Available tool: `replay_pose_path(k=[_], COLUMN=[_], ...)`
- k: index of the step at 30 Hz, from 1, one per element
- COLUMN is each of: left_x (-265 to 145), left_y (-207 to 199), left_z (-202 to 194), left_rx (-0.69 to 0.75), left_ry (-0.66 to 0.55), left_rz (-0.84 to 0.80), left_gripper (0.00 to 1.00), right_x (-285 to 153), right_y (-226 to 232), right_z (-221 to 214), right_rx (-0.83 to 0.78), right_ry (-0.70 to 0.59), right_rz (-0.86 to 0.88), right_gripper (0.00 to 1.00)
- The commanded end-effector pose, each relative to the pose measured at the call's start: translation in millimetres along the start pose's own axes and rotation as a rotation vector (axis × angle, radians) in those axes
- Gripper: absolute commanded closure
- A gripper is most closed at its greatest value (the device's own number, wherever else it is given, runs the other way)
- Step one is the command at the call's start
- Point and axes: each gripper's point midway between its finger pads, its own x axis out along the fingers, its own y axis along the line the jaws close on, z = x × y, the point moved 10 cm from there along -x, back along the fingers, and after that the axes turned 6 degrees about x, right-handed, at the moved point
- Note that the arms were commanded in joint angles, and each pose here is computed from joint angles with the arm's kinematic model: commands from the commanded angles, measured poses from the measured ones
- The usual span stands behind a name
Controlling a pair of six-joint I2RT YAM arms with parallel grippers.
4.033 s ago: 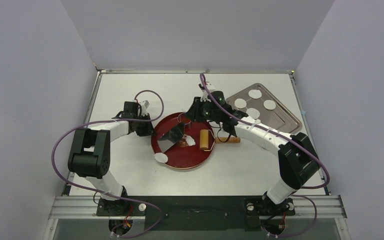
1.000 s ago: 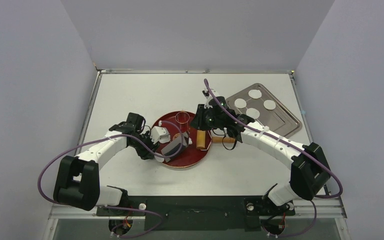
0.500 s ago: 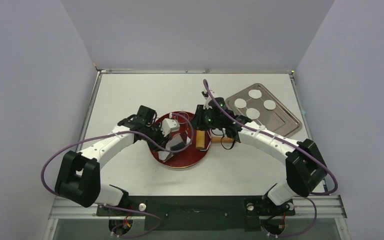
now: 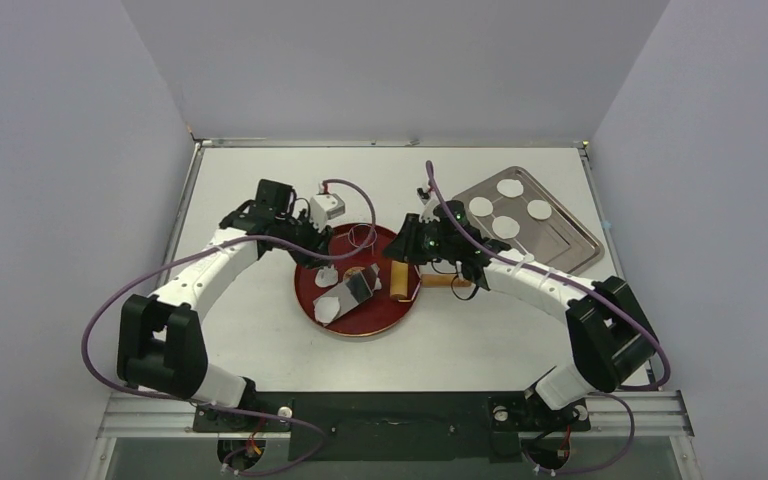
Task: Roll out the dumpling wrappers from the dough
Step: Scoop the dumpling wrapper from the work surface, then place the dumpling wrapper on the plate.
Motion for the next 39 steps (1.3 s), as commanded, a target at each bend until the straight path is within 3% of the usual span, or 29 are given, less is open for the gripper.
replay_pose_path(k=[1,8,17,30,39], left_x=[-32.5,-48.4,-57.3,-61.2,-50.4], left_y=[19.3,36.9,54.0,83.6,104.2], left_z=[13.2,-5.5,-1.1,18.5,27.9], left_rx=[-0.072,-0.144,-0.185,-0.27,-0.348], left_ry=[-0.121,-0.12,-0.142,-0.213,-0.291], left_rz=[0.077,0.165,0.205,0.246,0.267], left_gripper=[0.69,0.69,0.69,0.69,0.68], right_x=[-20.1,-37.0,-70.9,-166.2,-253.4], right_y=[23.0,15.5,15.6,-30.6,-96.3], right_z=[20.7,29.1,42.2,95.3,97.2], right_rx=[-0.039,-0.023,0.026,0.101,0.269], right_ry=[-0.062,-0.059,-0.12,-0.499,-0.834], right_rz=[0.16,0.157,0.198,0.032,-0.238], right_gripper=[1.0,1.0,1.0,1.0,1.0])
